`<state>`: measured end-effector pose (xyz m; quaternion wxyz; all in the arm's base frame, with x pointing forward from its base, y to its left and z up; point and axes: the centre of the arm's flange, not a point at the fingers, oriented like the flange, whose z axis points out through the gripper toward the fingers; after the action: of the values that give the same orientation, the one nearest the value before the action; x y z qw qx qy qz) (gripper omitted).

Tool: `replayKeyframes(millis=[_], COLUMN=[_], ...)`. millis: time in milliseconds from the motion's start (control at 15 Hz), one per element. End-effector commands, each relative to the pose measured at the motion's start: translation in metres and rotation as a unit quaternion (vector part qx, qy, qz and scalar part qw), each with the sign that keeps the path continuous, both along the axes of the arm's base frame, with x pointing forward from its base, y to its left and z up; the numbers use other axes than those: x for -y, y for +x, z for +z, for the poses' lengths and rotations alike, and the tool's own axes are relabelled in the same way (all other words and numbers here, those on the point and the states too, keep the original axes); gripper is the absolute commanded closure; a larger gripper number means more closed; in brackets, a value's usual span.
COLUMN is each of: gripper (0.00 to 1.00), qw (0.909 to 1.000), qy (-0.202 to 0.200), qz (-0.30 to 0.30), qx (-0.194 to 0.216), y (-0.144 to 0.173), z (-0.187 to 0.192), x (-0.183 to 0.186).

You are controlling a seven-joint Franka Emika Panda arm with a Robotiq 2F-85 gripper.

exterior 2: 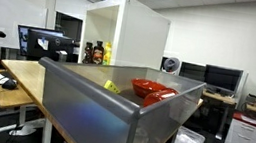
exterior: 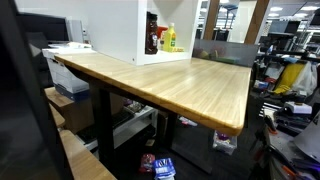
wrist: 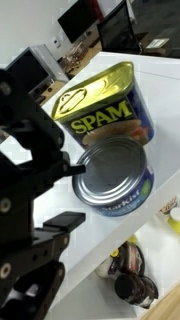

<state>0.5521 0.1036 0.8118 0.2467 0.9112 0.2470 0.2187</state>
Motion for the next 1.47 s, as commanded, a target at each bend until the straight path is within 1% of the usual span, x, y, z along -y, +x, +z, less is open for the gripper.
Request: replayKeyframes(millis=[0,200,267,333,400,467,533,600,667,867,933,1133,1267,1400], gripper=[0.27,0.12,0.01,0.01,0.0,0.0,0.0,0.0,0.0,0.0,0.0,0.0,0.0,0.0], qw=[0.9987,0.995,0.9916,0.9902,0.9867,0.9832,0.9837,0.982,0.9818,0.9811,0.9808,0.9811,0.981,0.9781], qy=[0.026,0.056,0.073,0.081,0.098,0.12,0.124,0.132,0.131,0.126,0.122,0.126,0.139,0.151], qz=[0.04,0.077,0.1,0.111,0.129,0.136,0.13,0.129,0.127,0.116,0.106,0.082,0.053,0.029], qx=[0.021,0.032,0.037,0.028,0.017,-0.013,-0.017,-0.04,-0.053,-0.09,-0.109,-0.121,-0.125,-0.14], y=[-0.028,-0.047,-0.06,-0.066,-0.078,-0.095,-0.095,-0.103,-0.106,-0.11,-0.109,-0.107,-0.104,-0.1], z=[0.005,0.007,0.009,0.001,-0.005,-0.029,-0.034,-0.054,-0.063,-0.092,-0.109,-0.14,-0.161,-0.178], x=[0.01,0.011,0.012,0.013,0.014,0.019,0.018,0.021,0.022,0.026,0.028,0.031,0.033,0.036])
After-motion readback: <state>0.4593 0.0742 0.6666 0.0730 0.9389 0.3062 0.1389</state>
